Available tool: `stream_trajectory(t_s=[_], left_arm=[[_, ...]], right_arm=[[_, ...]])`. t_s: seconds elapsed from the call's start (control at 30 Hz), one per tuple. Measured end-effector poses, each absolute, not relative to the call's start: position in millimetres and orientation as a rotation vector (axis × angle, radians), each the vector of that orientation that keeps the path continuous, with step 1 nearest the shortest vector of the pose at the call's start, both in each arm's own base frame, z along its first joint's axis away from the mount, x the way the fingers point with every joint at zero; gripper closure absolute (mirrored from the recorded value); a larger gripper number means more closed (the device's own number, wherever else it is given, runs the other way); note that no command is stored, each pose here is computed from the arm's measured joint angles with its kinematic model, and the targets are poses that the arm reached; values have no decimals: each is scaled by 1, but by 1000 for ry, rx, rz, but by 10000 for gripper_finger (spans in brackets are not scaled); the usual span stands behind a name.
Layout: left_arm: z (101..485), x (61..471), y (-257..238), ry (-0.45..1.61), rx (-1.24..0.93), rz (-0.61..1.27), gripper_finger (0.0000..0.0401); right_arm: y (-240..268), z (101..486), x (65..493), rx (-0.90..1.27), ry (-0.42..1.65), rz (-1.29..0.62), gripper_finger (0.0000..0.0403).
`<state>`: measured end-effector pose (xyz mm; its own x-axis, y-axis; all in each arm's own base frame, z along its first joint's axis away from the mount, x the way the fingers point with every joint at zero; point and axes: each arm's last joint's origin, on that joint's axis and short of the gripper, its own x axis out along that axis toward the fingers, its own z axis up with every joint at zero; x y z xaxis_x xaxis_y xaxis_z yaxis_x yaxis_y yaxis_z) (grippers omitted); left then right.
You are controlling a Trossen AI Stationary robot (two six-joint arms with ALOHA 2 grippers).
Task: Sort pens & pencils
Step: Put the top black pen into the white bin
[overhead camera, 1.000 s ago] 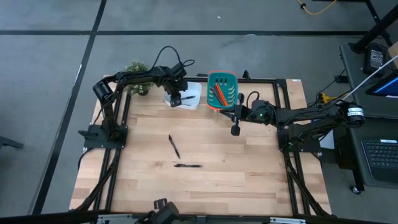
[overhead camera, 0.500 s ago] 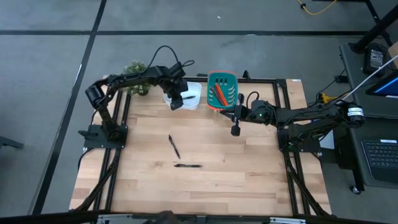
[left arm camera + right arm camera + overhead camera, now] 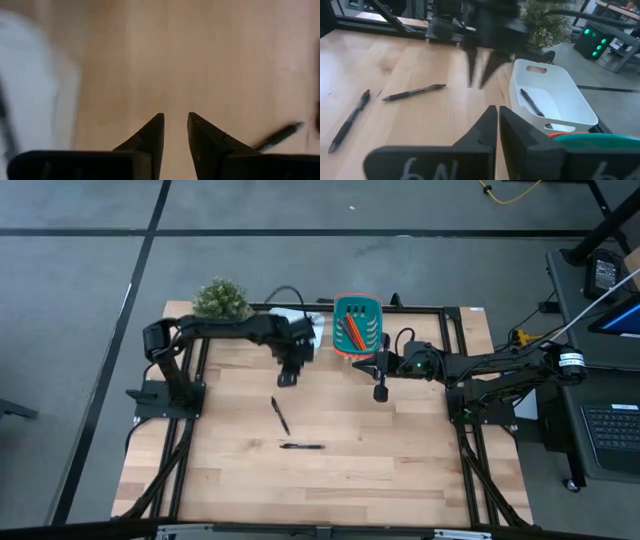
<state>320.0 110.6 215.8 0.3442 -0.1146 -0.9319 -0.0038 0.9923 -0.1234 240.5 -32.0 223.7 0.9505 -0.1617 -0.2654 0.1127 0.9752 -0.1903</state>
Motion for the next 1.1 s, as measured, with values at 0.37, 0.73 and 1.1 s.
stream_trajectory(t_s=[0.37,0.73,1.1], left_arm=[[216,340,19,1252,55,-90,325],[177,327,-45,1233,-5,-7,325],[179,322,-96,1169,-102,-36,325]], right_arm=[[-31,223,237,-169,312,-137,382],[-21,230,234,-177,284,-103,382],[-22,228,233,-140,308,-122,382]])
